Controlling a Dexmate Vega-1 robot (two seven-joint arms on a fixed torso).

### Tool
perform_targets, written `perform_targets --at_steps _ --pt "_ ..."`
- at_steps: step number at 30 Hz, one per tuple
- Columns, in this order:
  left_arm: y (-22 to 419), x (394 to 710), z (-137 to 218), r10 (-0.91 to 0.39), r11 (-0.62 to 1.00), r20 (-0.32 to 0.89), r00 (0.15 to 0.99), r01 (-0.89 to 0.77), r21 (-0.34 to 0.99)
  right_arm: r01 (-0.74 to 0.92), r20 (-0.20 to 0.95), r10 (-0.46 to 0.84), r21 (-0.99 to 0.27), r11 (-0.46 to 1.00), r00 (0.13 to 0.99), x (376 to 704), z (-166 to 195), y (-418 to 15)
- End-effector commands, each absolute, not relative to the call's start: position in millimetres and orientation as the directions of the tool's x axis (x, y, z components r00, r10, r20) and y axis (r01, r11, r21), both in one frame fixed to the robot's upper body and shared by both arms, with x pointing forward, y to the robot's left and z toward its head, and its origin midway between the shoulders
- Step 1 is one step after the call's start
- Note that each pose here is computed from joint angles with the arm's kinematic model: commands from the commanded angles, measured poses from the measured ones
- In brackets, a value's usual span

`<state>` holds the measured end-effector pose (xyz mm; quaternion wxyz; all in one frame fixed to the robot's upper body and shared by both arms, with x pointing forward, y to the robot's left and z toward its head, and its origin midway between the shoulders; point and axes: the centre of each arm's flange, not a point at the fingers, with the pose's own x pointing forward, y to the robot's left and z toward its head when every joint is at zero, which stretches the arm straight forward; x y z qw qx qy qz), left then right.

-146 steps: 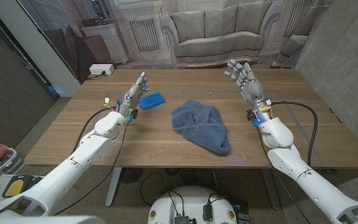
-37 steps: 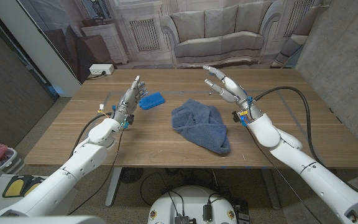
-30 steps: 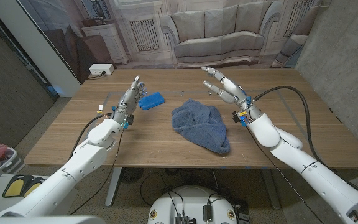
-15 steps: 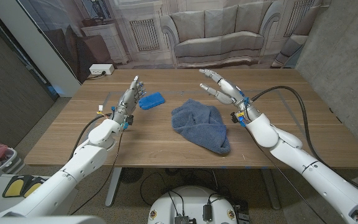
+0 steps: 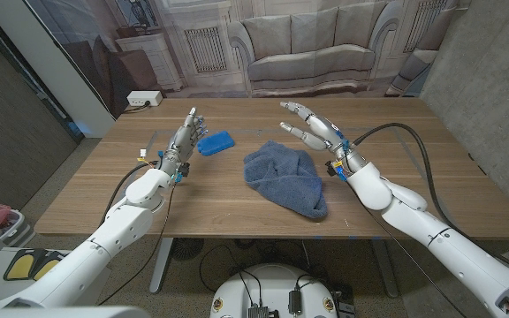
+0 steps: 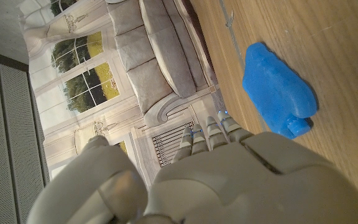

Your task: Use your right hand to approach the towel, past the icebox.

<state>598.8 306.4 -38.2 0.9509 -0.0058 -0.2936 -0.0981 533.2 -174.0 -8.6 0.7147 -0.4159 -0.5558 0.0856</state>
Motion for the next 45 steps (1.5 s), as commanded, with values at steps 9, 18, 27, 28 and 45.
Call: perform_targets --at_steps 9,18,27,28,45 --pt "309.4 594.2 -43.7 -0.176 0.982 0.559 0.810 0.186 0.039 0.397 0.694 0.608 -0.720 0.569 0.387 535.7 -18.6 -160.7" --pt "308.9 592.8 -46.6 -0.183 0.980 0.554 0.812 0.193 0.041 0.424 0.667 0.629 -0.743 0.518 0.399 532.7 -23.7 -152.3" --pt "308.5 590.4 -49.1 -0.186 0.980 0.553 0.812 0.196 0.041 0.423 0.627 0.665 -0.774 0.471 0.406 530.7 -25.8 -144.7" --pt "308.4 590.2 -49.2 -0.187 0.980 0.552 0.812 0.197 0.042 0.423 0.622 0.669 -0.777 0.465 0.407 530.8 -25.9 -143.8" --pt "310.1 588.0 -47.3 -0.185 0.980 0.554 0.811 0.191 0.047 0.439 0.567 0.695 -0.813 0.383 0.443 539.7 -27.6 -133.8"
